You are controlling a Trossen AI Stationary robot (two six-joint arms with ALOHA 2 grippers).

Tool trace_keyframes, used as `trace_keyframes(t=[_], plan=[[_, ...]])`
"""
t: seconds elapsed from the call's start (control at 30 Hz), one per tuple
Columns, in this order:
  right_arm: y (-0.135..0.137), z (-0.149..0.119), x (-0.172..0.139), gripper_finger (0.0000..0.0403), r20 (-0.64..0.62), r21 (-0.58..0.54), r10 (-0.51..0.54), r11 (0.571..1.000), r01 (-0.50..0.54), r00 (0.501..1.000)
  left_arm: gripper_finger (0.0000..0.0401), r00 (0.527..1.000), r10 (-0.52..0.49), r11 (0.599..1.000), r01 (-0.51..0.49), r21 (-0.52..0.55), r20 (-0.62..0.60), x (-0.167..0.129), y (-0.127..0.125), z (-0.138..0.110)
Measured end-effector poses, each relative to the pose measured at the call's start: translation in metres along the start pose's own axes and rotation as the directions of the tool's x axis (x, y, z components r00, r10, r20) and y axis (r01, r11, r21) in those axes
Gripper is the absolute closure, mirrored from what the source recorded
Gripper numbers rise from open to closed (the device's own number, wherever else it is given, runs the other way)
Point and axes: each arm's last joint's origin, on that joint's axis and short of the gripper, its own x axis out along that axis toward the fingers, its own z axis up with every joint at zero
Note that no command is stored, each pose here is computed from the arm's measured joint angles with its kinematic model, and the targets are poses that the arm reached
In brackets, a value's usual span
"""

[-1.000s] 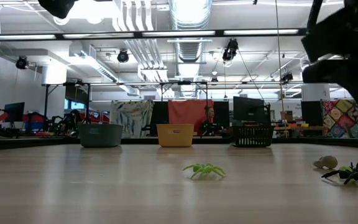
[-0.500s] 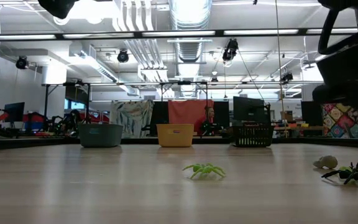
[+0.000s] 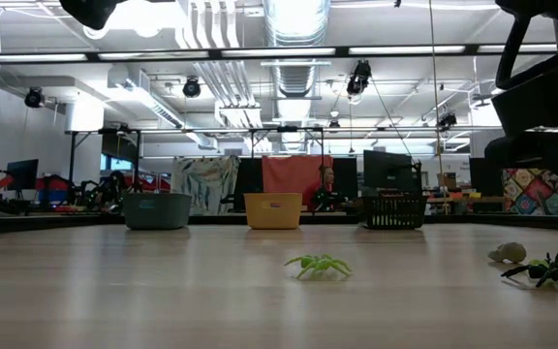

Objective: Sort Halloween decoration
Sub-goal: Put the white skull toy into the blue bin

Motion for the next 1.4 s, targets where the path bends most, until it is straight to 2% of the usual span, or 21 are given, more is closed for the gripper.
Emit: trace_keyframes(t=[0.17, 0.47, 0.63, 0.8, 0.93, 1.03, 1.13, 1.23, 1.4], plan=[[0.0, 0.0, 0.0, 0.0339, -0.001, 0.001, 0.0, 1.0, 0.0, 1.0, 0.0211, 1.0, 0.0, 1.0, 0.0, 0.0, 0.0, 0.0, 0.0, 0.0], [0.001, 0.003, -0.005, 0.034, 0.008, 0.016, -0.005, 1.0, 0.004, 1.0, 0.0211, 1.0, 0.012, 1.0, -0.012, 0.0, 0.002, 0.0, 0.0, 0.0], [0.001, 0.009, -0.02, 0.0341, 0.075, 0.037, 0.0, 0.999, -0.003, 0.997, 0.0211, 0.995, 0.098, 0.995, -0.098, 0.0, 0.015, 0.0, 0.003, 0.001], [-0.004, 0.016, -0.037, 0.0341, 0.182, 0.08, -0.013, 0.997, -0.002, 0.983, 0.0211, 0.995, 0.098, 0.995, -0.098, -0.009, 0.026, -0.003, 0.004, 0.004], [-0.011, 0.028, -0.047, 0.0341, 0.324, 0.097, 0.0, 0.995, -0.033, 0.946, 0.0211, 0.995, 0.089, 0.996, -0.089, -0.007, 0.041, -0.008, 0.007, 0.011], [-0.02, 0.043, -0.055, 0.034, 0.449, 0.077, 0.017, 0.995, -0.057, 0.894, 0.0211, 0.995, 0.071, 0.997, -0.071, 0.0, 0.066, -0.017, 0.01, 0.02], [-0.032, 0.06, -0.064, 0.034, 0.592, 0.039, 0.031, 0.997, -0.067, 0.805, 0.0211, 0.995, 0.054, 0.998, -0.055, 0.005, 0.084, -0.027, 0.015, 0.03], [-0.046, 0.079, -0.075, 0.034, 0.736, 0.001, 0.032, 0.999, -0.048, 0.676, 0.0211, 0.996, 0.046, 0.999, -0.047, 0.017, 0.081, -0.034, 0.021, 0.034], [-0.082, 0.106, -0.093, 0.034, 0.912, 0.02, -0.019, 1.0, 0.003, 0.409, 0.0211, 0.998, 0.047, 0.997, -0.049, 0.053, 0.039, -0.041, 0.03, 0.033]])
